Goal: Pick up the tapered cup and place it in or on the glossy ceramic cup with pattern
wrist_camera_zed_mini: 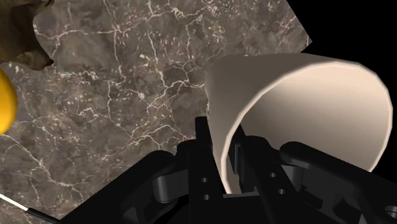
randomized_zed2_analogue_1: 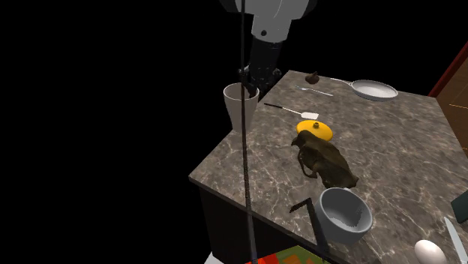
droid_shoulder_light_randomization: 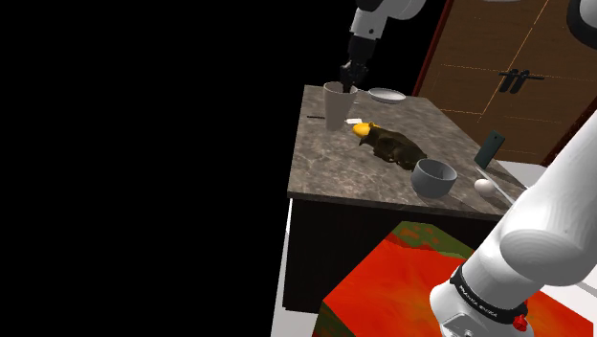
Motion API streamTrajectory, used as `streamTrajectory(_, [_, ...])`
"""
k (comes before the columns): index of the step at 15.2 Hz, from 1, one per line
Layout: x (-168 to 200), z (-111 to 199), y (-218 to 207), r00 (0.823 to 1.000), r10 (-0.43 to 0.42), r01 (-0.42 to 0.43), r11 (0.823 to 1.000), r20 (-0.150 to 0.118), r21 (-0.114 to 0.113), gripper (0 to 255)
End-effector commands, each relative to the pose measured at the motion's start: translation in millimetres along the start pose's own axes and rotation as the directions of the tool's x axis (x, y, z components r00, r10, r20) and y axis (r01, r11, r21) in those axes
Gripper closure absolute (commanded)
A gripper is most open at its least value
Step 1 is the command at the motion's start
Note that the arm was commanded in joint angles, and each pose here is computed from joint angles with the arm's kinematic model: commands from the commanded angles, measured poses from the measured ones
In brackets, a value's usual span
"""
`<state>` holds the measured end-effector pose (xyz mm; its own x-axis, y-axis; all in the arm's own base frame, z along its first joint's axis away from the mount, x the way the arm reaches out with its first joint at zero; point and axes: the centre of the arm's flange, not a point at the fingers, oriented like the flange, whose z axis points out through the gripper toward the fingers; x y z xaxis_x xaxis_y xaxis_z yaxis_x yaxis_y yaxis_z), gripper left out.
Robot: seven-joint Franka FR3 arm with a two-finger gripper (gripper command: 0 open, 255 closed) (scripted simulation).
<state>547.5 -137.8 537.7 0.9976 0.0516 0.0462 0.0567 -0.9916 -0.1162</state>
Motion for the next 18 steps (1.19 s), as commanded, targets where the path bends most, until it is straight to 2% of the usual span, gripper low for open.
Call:
streamTrajectory(1, [-21,-7,9,1.0,0.0,0.0,1.0,0.0,0.0,255])
streamTrajectory(18, [-213,-55,117,1.0,0.0,0.0,1.0,0.0,0.0,255])
